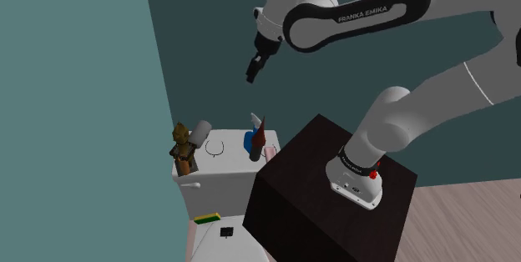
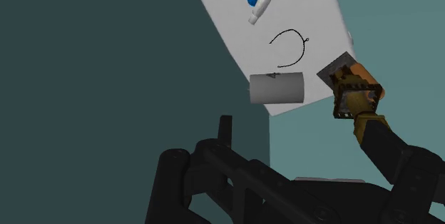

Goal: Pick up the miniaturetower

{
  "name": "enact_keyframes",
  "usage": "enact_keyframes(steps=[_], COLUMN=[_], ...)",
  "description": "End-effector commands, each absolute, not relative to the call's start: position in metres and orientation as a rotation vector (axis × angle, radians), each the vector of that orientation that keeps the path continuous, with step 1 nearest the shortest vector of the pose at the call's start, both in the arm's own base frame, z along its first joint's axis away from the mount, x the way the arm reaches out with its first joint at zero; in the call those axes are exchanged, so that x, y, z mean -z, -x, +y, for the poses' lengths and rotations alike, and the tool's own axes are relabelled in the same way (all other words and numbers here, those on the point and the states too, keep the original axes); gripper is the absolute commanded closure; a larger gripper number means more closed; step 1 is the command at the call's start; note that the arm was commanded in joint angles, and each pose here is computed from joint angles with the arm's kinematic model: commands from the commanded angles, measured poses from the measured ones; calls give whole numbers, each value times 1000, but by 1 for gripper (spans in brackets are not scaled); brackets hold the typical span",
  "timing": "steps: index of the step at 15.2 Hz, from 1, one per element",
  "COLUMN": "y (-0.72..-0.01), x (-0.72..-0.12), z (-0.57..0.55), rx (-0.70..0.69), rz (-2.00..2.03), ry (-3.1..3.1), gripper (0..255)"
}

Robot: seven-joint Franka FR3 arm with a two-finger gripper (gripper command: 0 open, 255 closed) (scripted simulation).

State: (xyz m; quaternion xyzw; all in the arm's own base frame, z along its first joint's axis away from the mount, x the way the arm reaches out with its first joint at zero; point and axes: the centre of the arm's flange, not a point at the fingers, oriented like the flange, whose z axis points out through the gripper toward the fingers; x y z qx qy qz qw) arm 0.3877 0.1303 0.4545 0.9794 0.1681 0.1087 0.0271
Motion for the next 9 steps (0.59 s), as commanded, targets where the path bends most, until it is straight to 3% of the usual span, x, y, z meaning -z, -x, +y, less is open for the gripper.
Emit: enact_keyframes(steps=[1, 9], y=[-397, -433], x=[-440, -381], z=[146, 215], rx=[-363, -457], rz=[546, 653], ry=[-3030, -3042], gripper=[0, 0])
